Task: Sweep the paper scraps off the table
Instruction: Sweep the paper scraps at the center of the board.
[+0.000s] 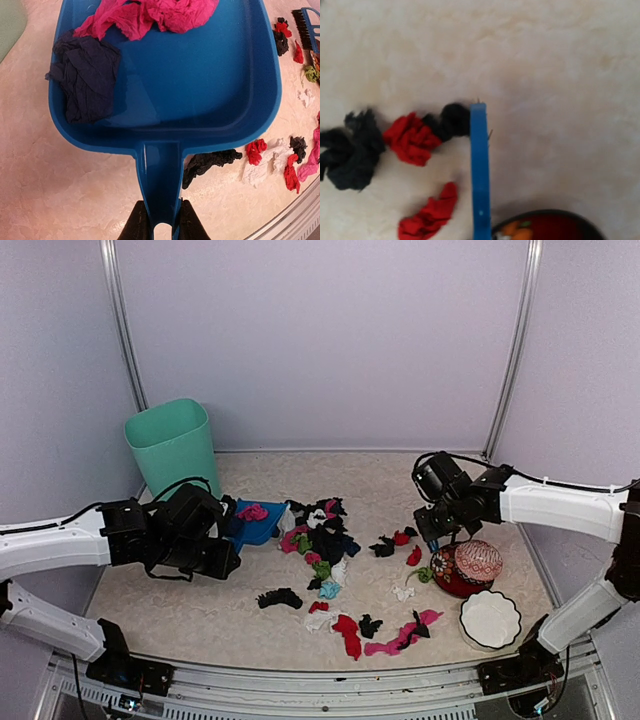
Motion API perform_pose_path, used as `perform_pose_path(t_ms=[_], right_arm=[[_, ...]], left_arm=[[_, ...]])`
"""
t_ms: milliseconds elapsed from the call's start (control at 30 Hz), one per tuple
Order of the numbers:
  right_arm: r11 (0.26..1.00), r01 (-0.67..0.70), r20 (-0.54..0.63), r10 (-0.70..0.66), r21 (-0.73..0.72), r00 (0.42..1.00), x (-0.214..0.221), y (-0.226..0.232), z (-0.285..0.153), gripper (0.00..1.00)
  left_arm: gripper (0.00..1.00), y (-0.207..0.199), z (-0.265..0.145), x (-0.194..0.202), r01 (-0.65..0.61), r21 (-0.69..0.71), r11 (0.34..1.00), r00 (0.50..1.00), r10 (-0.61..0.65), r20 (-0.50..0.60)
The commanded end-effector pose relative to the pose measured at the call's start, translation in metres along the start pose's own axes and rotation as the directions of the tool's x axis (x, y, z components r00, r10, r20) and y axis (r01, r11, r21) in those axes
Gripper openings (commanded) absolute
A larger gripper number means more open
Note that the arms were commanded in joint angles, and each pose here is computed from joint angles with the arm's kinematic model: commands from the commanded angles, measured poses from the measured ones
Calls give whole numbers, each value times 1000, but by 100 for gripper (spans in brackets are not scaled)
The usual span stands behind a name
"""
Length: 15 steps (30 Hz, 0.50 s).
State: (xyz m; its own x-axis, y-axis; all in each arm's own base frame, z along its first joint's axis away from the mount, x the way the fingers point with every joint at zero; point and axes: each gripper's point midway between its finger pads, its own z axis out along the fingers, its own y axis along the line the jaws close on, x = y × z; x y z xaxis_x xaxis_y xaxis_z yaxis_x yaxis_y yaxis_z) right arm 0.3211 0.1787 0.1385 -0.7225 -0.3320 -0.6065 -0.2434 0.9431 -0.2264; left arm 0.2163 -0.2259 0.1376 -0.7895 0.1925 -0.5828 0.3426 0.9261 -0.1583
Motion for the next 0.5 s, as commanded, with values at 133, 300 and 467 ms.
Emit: perform_pose_path(t_ms=[133,300,467], right_arm=[[975,-55,-56,43,-216,997,3,52,23,0],[927,-66,-17,64,-369,998,-13,82,2,0],[911,-83,60,117,-403,991,-36,78,-34,0]], left_arm=[[0,-12,7,7,-25,21,999,1000,25,0],[0,-12,8,9,-33,16,999,999,33,-2],[0,-13,8,7,-40,18,999,999,40,3]])
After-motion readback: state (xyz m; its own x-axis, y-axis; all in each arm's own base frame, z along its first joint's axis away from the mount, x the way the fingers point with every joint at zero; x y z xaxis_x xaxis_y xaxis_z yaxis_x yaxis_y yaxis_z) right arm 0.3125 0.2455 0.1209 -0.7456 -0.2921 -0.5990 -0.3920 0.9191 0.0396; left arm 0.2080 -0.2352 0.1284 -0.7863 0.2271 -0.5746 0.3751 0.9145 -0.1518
